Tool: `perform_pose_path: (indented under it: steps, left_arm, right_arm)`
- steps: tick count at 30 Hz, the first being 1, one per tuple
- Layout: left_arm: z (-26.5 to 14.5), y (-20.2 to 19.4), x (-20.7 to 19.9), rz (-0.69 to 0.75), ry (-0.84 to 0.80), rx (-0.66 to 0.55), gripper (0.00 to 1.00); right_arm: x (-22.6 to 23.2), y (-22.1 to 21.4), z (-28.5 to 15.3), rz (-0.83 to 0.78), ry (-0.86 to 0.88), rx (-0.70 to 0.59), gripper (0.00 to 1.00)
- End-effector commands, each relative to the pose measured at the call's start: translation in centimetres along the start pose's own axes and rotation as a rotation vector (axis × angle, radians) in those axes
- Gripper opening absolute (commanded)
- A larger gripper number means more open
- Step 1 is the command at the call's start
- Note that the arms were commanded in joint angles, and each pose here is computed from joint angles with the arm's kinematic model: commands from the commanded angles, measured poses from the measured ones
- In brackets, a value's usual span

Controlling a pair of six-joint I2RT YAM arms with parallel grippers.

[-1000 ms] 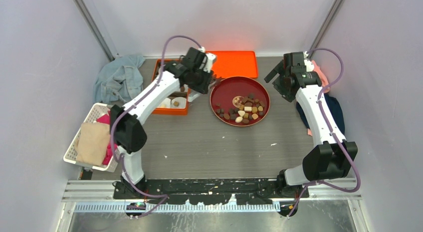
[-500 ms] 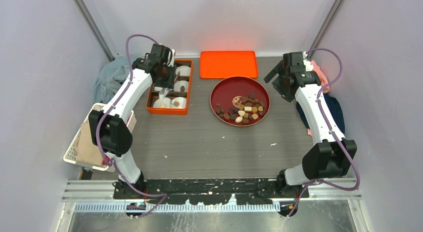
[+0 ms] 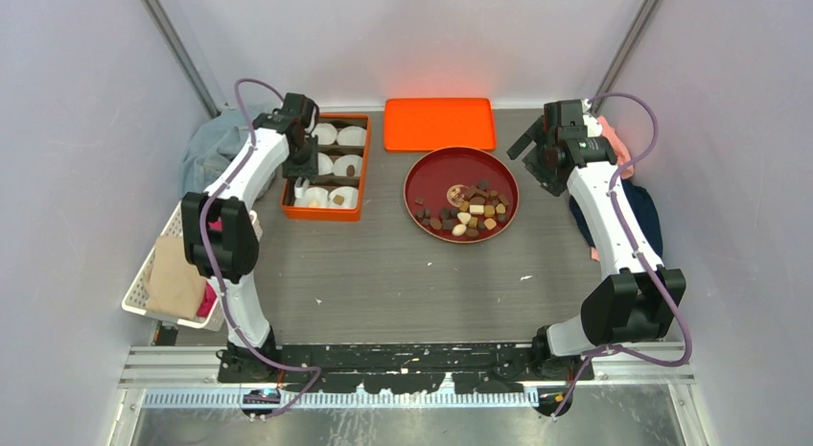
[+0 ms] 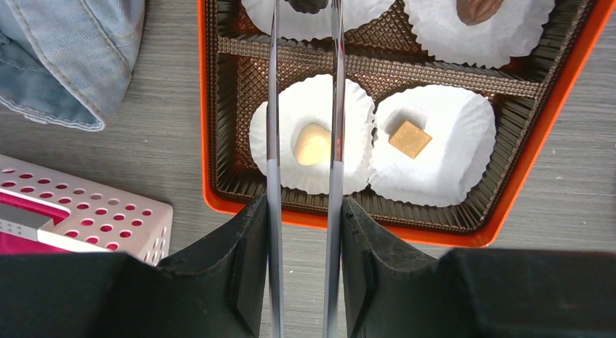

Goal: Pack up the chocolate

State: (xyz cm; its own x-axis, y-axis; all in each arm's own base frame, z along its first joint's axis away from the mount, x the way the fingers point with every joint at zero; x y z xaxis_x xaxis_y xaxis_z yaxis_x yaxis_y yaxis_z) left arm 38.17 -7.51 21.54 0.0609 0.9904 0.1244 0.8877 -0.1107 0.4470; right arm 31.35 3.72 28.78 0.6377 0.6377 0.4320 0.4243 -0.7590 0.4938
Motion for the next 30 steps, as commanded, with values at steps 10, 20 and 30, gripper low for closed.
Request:
perform_pose_path:
  steps: [10, 20, 30]
  left_arm:
    - [0.31, 1.66, 0.17, -0.037, 0.043, -0.063, 0.18]
    - [0.18, 1.73, 0.16, -0.030, 0.031, -0.066, 0.35]
    - [-0.17, 1.90, 0.06, -0.026, 0.012, -0.072, 0.43]
  right_arm:
    - [0.81, 0.91, -0.82, 0.017, 0.044, -0.042, 0.95]
    - [0.91, 0.91, -0.73, 0.017, 0.042, -0.038, 0.95]
    - [0.87, 0.89, -0.66, 0.015, 0.040, -0.037, 0.95]
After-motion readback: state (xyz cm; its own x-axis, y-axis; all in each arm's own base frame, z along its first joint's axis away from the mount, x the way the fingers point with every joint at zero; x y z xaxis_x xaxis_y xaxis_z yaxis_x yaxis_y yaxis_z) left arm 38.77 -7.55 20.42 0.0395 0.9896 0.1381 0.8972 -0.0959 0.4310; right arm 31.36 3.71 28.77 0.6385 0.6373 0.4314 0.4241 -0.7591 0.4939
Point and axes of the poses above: each gripper's point midway between its finger pads, its own z axis out along the fingers, its own x axis along the line the jaws close on, y = z × x, the point moved 9 cm from there along -z, back along the fingers, and after that the axes turned 8 degrees about z, right-handed, at the moved point
